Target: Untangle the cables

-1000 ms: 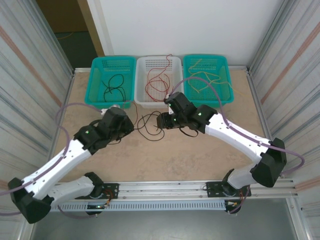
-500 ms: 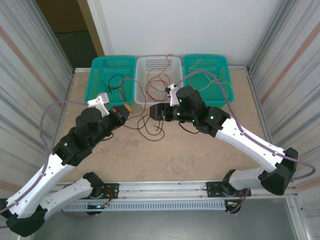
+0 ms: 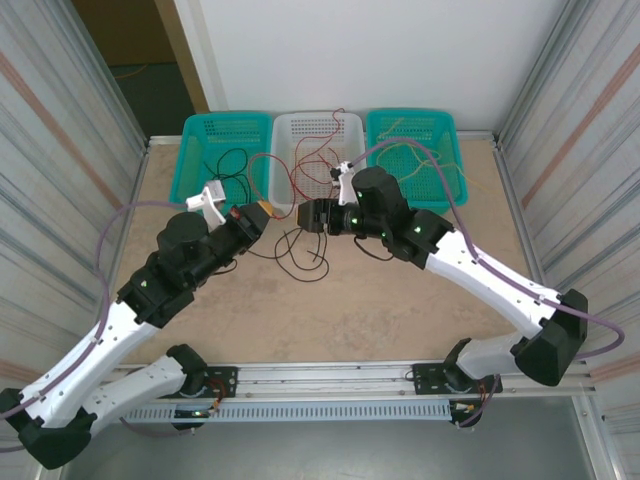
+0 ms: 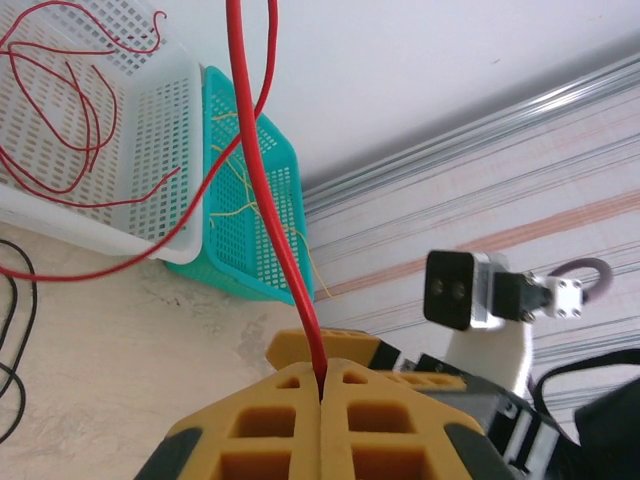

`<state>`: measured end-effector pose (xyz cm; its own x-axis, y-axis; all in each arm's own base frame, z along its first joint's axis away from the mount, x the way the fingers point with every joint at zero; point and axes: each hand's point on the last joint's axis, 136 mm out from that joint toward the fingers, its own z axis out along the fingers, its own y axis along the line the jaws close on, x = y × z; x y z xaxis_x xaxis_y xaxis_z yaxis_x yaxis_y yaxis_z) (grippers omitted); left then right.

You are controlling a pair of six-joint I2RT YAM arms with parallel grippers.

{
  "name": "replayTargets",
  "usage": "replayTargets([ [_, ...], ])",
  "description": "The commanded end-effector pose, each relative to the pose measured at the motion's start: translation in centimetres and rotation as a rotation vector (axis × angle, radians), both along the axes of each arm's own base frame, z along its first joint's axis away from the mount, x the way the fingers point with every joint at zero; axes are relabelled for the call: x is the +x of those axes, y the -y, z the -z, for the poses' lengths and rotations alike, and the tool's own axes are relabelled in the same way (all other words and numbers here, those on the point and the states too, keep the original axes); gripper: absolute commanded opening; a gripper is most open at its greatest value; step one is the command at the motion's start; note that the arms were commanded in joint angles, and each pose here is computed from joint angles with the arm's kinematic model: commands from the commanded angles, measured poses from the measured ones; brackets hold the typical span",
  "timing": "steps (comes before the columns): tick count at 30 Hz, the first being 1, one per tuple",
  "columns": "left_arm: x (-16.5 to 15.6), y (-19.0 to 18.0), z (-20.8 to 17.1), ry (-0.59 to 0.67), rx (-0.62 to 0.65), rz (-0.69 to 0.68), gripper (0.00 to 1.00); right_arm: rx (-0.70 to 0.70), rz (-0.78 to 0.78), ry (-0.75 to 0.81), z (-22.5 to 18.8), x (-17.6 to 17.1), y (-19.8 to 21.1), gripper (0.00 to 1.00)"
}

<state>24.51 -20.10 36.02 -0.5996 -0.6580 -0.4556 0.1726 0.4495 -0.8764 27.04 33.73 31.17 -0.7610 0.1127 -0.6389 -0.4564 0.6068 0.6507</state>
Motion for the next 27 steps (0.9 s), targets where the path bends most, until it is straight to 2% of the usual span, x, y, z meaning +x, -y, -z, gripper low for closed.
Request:
replayTargets([
  [1,-0.1,0.3,-2.0,0.04,-0.048,0.019,0.0,0.02,-0.016,-0.022,0.3,0.8,-1.1,0.64],
  [10,-0.5,1.0,-3.6,0.071,-0.081,0.06,0.0,-0.013,0.037,-0.02,1.9,3.6,-1.8,0.68],
  [24,-1.2,0.8,-4.7,0.094,-0.101,0.081,0.0,0.013,0.012,-0.025,3.0,5.2,-3.7,0.56],
  [27,-1.2,0.8,-4.5,0.093,-0.098,0.081,0.0,0.009,0.007,-0.033,3.5,5.3,-3.9,0.5],
])
